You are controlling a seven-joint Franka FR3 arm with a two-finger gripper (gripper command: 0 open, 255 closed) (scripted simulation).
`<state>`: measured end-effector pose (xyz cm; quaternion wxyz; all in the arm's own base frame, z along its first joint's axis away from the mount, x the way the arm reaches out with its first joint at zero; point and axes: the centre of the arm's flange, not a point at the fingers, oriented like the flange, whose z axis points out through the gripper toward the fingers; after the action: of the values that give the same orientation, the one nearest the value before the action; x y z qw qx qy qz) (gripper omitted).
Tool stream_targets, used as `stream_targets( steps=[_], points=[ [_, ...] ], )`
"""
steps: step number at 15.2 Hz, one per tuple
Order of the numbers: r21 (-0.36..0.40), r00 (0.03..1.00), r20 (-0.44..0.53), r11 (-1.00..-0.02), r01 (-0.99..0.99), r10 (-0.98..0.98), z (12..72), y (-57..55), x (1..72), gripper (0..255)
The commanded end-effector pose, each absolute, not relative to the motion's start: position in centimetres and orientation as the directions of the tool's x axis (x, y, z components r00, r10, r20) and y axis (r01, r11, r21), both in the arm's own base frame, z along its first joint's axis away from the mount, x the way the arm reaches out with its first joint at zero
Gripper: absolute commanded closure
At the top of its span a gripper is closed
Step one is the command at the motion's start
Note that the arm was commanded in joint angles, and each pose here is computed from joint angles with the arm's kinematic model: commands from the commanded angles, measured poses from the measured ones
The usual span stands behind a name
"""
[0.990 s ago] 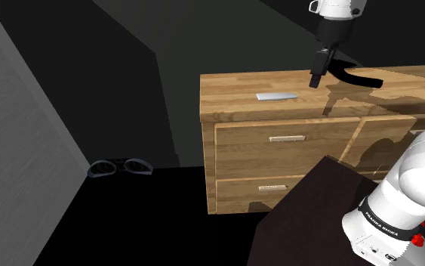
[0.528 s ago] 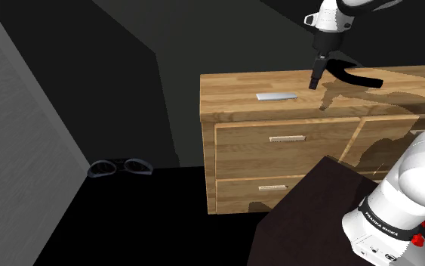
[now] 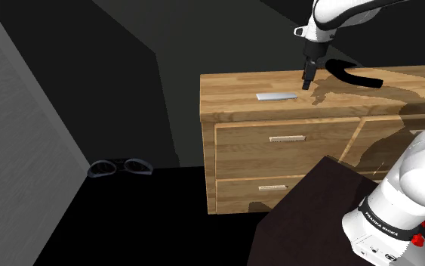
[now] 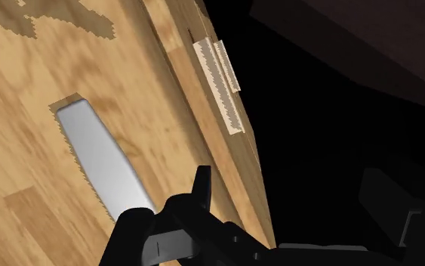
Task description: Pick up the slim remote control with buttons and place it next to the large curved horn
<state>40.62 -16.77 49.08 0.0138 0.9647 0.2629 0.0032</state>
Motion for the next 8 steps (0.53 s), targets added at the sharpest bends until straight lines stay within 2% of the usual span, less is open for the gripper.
stream_targets(
  steps=[1,8],
  points=[
    [0.026,0.839,-0.001,-0.839,0.544,0.544,47.6,-18.2,42.3,0],
    [0.011,0.754,0.001,-0.754,0.656,0.656,43.2,-23.8,48.5,0]
  ],
)
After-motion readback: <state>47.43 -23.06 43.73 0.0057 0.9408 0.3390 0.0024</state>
